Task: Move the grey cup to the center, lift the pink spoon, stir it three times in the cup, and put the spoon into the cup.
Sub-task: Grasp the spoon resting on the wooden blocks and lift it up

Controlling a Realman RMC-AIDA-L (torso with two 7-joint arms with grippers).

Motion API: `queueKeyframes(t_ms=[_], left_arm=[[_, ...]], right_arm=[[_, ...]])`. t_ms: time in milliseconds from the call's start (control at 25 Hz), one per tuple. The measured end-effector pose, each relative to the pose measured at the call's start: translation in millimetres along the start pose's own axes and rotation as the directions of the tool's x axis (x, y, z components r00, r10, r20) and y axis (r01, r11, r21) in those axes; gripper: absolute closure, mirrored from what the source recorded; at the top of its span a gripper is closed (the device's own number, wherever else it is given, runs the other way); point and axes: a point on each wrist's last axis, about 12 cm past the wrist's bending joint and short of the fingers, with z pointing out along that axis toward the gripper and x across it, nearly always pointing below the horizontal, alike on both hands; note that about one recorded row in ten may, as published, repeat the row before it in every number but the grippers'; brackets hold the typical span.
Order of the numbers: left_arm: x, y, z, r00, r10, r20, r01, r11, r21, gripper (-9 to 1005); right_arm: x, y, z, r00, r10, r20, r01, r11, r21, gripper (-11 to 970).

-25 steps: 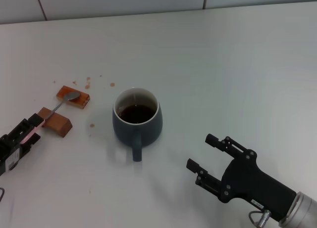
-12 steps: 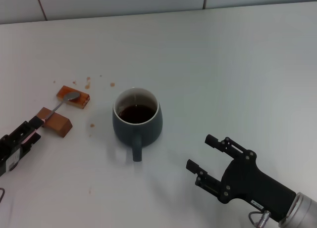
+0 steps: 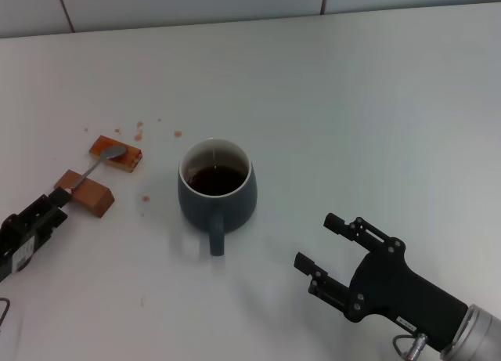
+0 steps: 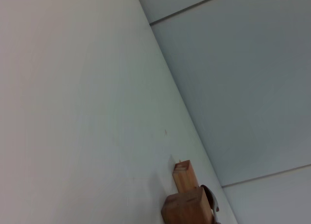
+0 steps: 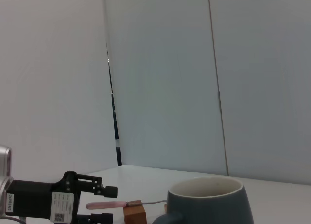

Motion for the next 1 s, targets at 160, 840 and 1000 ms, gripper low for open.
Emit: queueKeyframes(t_ms=[160,840,1000], left_arm=[[-0.2,-0.2,0.3,1.000,0.000,0.000,0.000,1.000,0.001,364],[-1.9,-1.3,2.0,1.000,-0.001,0.002,0.001,1.000,0.006,490],[-2.5,-1.6,2.9,1.000,0.000,0.001,0.000,1.000,0.005,492]], right_arm=[[0.1,0.2,0.0,1.000,0.000,-0.001,0.000,1.000,-0.001,251],[-0.4,-0.8,0.3,1.000,-0.003,0.000,0.003,1.000,-0.003,251],[-0.4,-0.8,0.4,1.000,-0.003,0.000,0.003,1.000,-0.003,251]])
